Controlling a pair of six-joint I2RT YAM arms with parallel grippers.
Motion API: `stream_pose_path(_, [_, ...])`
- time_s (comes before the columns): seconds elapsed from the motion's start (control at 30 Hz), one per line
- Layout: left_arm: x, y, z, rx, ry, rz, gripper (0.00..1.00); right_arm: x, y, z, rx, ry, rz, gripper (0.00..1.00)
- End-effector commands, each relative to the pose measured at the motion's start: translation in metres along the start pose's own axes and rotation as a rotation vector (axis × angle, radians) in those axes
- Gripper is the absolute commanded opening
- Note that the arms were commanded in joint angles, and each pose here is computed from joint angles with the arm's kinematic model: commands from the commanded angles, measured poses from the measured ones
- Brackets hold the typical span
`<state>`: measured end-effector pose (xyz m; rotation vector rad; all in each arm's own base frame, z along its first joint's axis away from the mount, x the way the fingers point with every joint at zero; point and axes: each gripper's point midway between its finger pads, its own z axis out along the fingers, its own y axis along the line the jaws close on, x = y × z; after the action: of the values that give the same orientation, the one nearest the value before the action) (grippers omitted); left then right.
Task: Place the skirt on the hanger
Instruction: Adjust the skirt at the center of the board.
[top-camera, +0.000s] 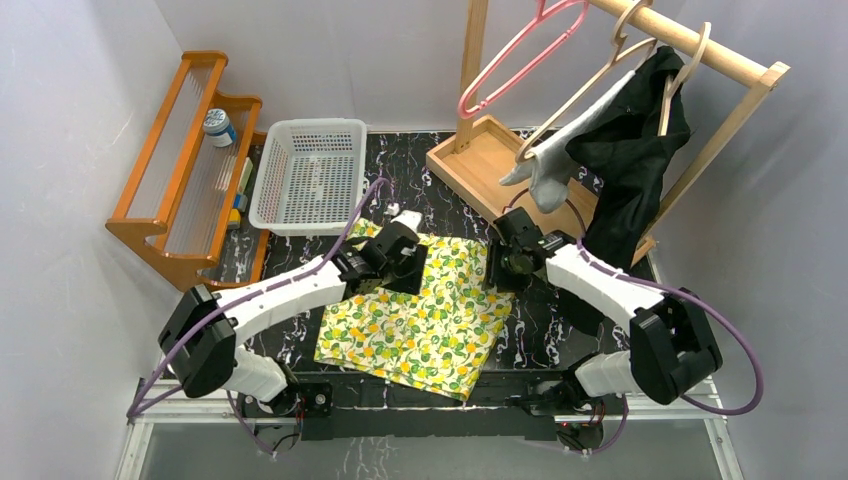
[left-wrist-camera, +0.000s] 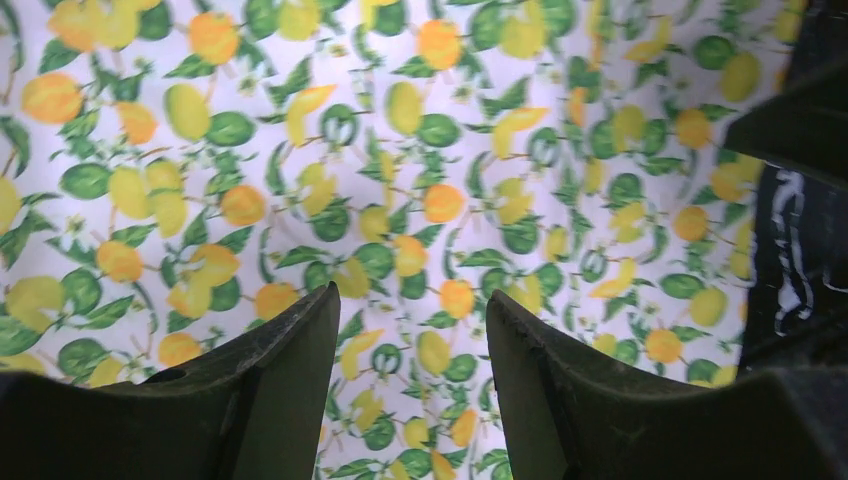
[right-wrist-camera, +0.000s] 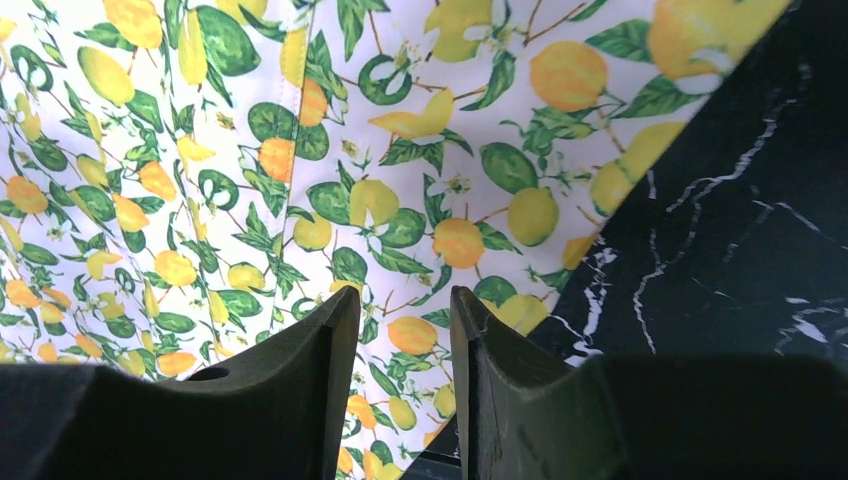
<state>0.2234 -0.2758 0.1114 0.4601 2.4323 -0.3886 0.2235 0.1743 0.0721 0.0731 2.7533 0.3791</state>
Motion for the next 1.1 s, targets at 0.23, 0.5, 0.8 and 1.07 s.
stream_pose_path(0.23, [0.057, 0.086, 0.031, -0.216, 0.224, -0.169, 0.55, 0.03, -0.029, 0.039, 0.142, 0.121, 0.066, 0.43])
stream_pose_path(0.5, [0.064, 0.086, 0.051, -0.199, 0.265, -0.191, 0.55, 0.046, -0.071, 0.027, 0.345, 0.116, 0.124, 0.43])
stream_pose_path(0.8, [0.031, 0.073, 0.079, -0.123, 0.254, -0.14, 0.55, 0.036, -0.083, 0.012, 0.407, 0.026, 0.161, 0.43])
stream_pose_path(1.07, [-0.019, 0.059, 0.111, 0.003, 0.206, -0.093, 0.55, -0.001, -0.032, 0.004, 0.156, -0.055, 0.068, 0.43])
